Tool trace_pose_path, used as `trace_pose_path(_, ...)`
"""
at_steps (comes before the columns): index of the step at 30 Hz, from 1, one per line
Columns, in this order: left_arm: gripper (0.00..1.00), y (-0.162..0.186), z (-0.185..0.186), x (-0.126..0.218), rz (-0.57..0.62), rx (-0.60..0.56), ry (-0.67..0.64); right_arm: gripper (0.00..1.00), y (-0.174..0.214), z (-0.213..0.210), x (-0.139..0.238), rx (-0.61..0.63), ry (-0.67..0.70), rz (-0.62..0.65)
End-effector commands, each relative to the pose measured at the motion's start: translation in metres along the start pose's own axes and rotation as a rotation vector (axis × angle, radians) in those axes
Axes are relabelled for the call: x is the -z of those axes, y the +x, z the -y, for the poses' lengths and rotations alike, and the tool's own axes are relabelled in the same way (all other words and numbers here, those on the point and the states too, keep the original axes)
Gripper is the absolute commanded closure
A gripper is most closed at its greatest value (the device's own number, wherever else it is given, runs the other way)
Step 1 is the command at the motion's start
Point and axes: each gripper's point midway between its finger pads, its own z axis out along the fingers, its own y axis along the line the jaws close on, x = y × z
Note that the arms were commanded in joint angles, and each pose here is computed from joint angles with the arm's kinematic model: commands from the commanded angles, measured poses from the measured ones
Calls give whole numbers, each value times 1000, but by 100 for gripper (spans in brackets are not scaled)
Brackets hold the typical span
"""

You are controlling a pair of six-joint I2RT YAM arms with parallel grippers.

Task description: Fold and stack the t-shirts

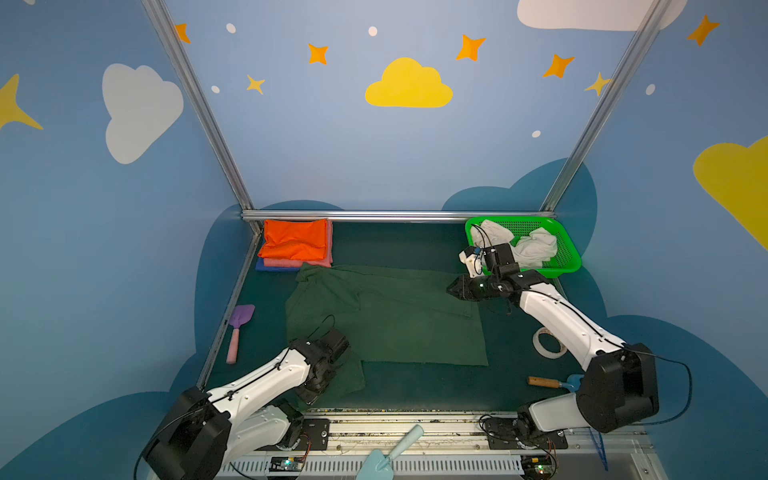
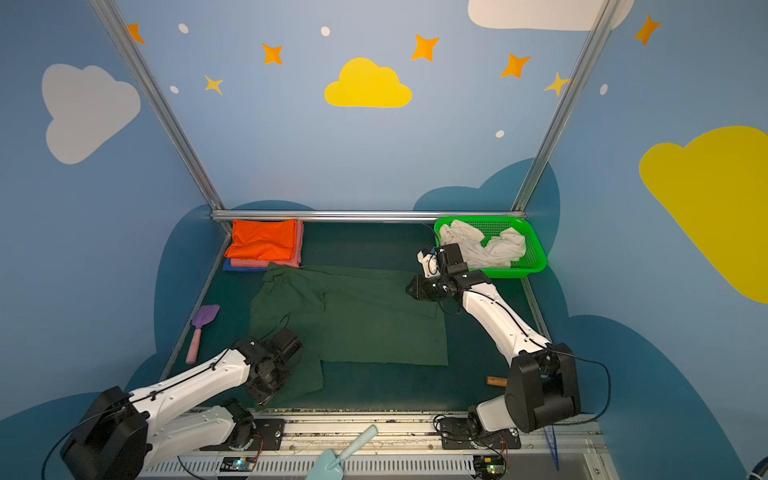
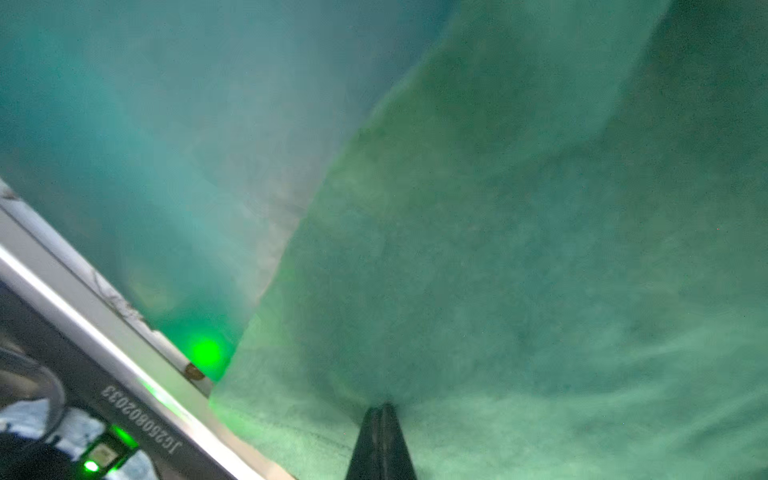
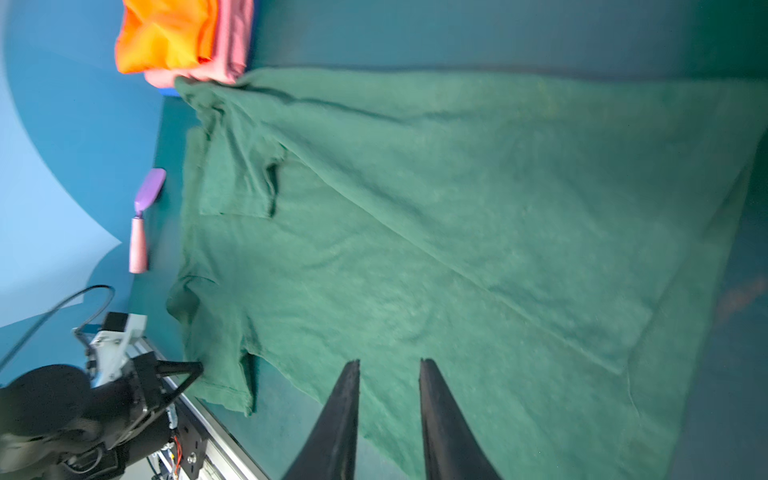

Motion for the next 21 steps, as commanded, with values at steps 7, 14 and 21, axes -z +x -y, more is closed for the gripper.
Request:
trace_pose_path(7, 55, -1, -15, -14, 21, 48, 110, 72, 20, 3, 12, -22, 23, -6)
trace_pose_path(14, 45, 4, -10, -19, -8, 81, 225, 73, 26, 3, 14, -29, 19, -3)
trace_pose_path(21, 46, 14, -3, -25, -51, 12, 193, 73, 31, 5, 15, -38, 25, 1)
